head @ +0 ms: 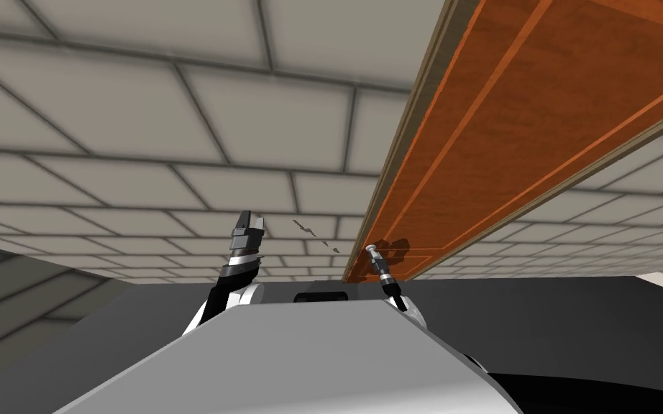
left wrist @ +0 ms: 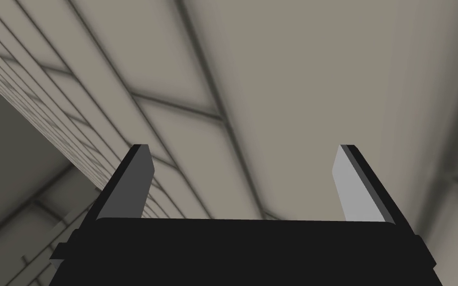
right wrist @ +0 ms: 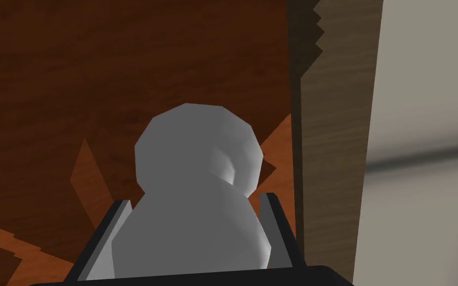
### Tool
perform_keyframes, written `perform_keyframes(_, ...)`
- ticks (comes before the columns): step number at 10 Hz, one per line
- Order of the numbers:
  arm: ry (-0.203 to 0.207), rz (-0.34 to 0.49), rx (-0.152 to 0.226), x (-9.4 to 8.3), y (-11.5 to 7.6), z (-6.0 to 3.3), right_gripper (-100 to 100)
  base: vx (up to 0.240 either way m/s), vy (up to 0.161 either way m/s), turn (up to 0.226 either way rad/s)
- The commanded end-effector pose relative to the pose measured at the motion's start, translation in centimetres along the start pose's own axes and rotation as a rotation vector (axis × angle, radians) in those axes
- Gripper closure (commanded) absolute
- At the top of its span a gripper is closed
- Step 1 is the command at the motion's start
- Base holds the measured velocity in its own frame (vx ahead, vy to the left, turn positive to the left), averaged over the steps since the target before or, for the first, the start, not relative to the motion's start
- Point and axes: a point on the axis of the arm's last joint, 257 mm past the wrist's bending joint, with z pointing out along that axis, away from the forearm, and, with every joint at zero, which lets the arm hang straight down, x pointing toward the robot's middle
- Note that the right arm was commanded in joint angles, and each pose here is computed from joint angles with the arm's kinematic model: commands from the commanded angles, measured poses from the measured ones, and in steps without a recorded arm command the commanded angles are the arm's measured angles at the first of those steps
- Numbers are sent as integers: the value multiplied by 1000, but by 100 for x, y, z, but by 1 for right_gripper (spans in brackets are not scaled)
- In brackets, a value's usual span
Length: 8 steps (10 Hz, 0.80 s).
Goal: Pull the door open
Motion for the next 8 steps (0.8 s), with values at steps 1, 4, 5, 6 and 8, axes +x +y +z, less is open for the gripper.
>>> perform_keyframes(1, -4, 43, 4, 0, 8, 4, 100, -52, -21, 47)
perform_keyframes(4, -14, 141, 19, -19, -11, 24, 100, -58, -33, 94)
perform_keyframes(5, -18, 173, 23, -25, -18, 31, 100, -57, -32, 96)
perform_keyframes(6, -22, 208, 28, -31, -25, 38, 100, -65, -38, 87)
perform_keyframes(8, -27, 250, 34, -39, -33, 46, 100, -57, -30, 73)
